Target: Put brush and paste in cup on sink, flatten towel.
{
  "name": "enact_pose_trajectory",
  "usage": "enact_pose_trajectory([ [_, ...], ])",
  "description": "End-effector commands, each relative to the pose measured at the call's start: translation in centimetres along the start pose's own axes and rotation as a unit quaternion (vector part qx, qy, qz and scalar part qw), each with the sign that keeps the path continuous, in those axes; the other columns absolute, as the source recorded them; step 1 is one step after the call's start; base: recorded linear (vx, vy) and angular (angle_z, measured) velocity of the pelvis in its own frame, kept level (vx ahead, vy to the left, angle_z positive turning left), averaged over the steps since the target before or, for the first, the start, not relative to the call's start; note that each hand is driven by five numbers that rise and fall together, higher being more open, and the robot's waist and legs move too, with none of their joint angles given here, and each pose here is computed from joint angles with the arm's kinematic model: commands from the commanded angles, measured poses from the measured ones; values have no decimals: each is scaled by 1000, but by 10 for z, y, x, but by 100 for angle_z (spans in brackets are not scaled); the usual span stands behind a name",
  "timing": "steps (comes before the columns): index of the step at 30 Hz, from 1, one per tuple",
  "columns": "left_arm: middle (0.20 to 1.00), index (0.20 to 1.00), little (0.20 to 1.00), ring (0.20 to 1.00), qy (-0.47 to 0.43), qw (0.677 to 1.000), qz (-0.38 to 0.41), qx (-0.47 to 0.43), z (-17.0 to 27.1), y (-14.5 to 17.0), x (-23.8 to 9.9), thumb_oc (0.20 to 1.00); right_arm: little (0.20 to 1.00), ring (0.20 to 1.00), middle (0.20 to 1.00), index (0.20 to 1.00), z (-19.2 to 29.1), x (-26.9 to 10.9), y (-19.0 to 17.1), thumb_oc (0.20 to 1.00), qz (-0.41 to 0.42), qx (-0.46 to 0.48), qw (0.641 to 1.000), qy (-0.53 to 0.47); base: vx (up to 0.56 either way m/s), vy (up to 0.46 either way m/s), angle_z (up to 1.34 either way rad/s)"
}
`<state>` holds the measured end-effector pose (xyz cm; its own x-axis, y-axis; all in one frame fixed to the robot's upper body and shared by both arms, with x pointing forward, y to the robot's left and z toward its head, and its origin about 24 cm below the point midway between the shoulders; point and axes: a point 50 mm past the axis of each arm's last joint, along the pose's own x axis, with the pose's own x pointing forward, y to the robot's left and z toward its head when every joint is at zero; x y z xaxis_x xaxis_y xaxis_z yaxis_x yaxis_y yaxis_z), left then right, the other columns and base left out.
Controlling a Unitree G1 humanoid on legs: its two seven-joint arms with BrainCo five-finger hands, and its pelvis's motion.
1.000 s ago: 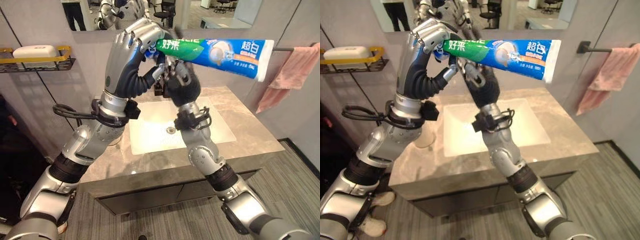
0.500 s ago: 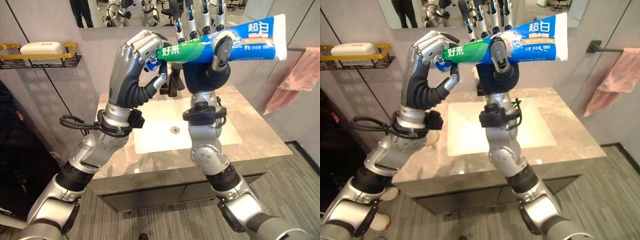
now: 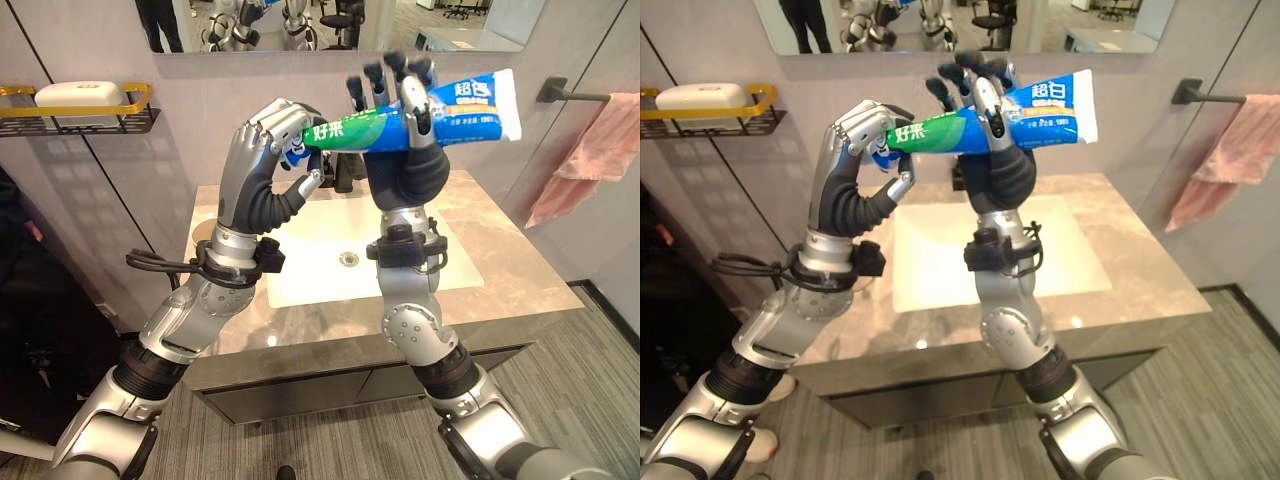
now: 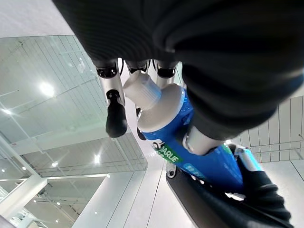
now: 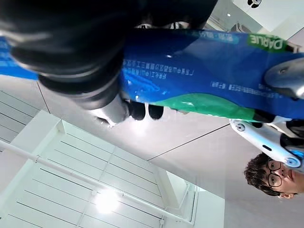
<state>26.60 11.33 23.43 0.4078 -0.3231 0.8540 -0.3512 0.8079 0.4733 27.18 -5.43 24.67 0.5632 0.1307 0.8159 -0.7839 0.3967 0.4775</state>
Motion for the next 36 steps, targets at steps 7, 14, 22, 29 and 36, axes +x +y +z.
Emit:
enact_pose_trajectory([
  [7, 200, 200, 200, 200, -5, 999, 33, -25, 2, 15, 1, 200, 200, 200, 200, 200, 16, 3, -5, 200, -41, 4, 998, -53, 0, 0, 0],
  [14, 1000, 1000, 1000, 1000, 56, 996, 38, -65, 3, 26, -32, 1000, 200, 200, 200, 200, 20, -6, -23, 200, -87, -61, 994, -37, 0, 0, 0],
  [22, 1000, 1000, 1000, 1000, 124, 981, 56, -138, 7, 40, -66, 1000, 200, 200, 200, 200, 29, -3, -27, 200, -87, -125, 988, -35, 0, -7, 6],
  [29, 1000, 1000, 1000, 1000, 228, 959, 38, -166, 1, 66, -112, 1000, 200, 200, 200, 200, 63, 15, -20, 200, -42, -220, 971, -77, 1, -13, 19],
  [36, 1000, 1000, 1000, 1000, 300, 948, 42, -95, -18, 86, -139, 1000, 200, 200, 200, 200, 78, 16, -22, 200, -37, -265, 959, -92, 1, -16, 39],
])
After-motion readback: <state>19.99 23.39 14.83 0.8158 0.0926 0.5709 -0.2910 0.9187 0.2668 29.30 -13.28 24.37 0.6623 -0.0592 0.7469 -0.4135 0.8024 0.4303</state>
